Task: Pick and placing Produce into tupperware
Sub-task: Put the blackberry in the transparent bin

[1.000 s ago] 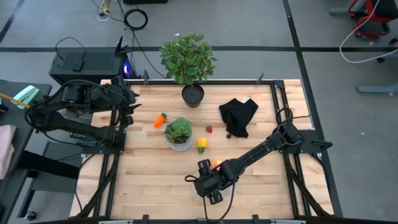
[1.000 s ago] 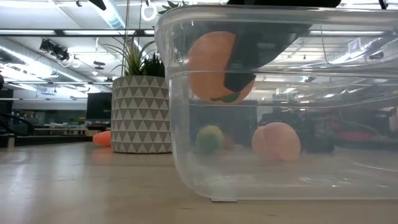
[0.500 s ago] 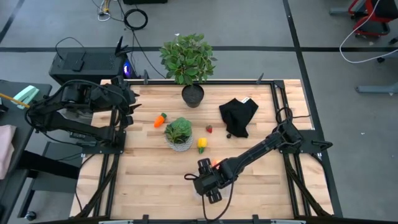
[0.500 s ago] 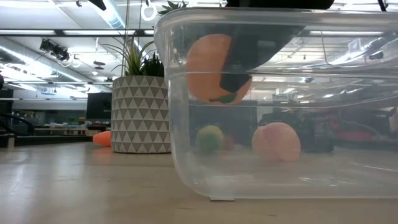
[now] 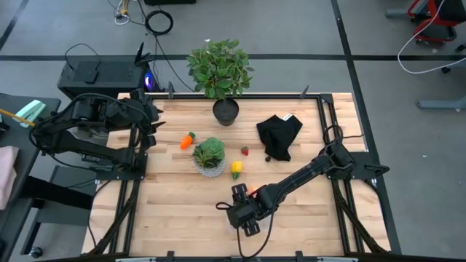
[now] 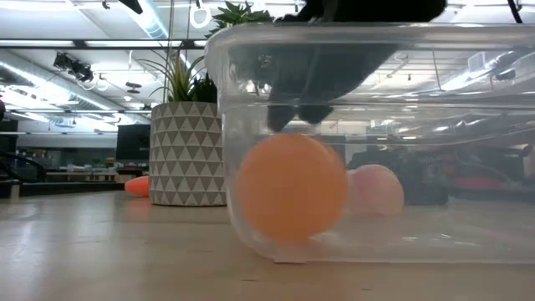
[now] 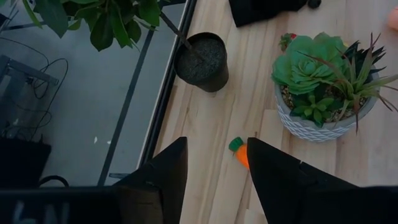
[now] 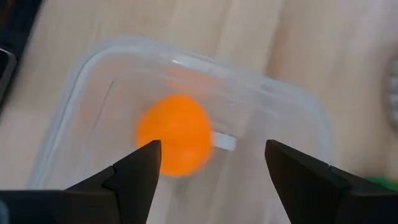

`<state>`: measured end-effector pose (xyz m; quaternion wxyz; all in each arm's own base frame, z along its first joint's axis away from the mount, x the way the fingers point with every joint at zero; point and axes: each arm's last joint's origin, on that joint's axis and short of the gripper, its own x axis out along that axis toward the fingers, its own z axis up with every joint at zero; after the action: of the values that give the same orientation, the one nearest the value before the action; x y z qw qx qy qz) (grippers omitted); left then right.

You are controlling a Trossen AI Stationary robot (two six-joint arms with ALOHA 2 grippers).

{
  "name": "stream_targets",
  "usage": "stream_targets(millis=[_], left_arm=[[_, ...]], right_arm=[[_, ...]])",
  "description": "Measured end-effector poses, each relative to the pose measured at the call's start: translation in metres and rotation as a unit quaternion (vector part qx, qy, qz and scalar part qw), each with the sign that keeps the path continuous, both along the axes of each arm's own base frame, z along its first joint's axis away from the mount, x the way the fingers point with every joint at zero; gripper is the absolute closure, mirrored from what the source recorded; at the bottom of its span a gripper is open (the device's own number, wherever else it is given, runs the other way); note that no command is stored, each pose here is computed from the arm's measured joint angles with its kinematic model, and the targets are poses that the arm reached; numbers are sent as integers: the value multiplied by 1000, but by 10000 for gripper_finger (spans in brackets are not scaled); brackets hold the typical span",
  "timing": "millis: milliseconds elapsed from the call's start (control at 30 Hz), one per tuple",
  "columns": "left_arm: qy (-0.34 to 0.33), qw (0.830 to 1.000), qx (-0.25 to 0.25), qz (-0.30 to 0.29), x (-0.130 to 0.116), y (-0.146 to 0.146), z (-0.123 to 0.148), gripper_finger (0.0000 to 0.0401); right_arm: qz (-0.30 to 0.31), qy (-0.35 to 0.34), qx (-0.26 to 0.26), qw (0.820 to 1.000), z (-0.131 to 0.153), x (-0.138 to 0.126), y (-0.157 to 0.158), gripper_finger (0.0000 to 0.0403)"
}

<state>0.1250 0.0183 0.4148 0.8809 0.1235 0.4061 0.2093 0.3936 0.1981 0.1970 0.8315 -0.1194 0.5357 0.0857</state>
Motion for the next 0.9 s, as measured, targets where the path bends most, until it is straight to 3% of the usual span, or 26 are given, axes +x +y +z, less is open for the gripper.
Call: stream_targets(millis=[633, 900], left_arm=[[-8, 1000, -18, 20, 0, 0, -1, 228], [-5, 999, -38, 30, 9, 0, -4, 224]], right_arm=[[-60, -20, 11, 998, 62, -30, -4, 118], [-149, 31, -67, 986, 90, -73, -30, 119]])
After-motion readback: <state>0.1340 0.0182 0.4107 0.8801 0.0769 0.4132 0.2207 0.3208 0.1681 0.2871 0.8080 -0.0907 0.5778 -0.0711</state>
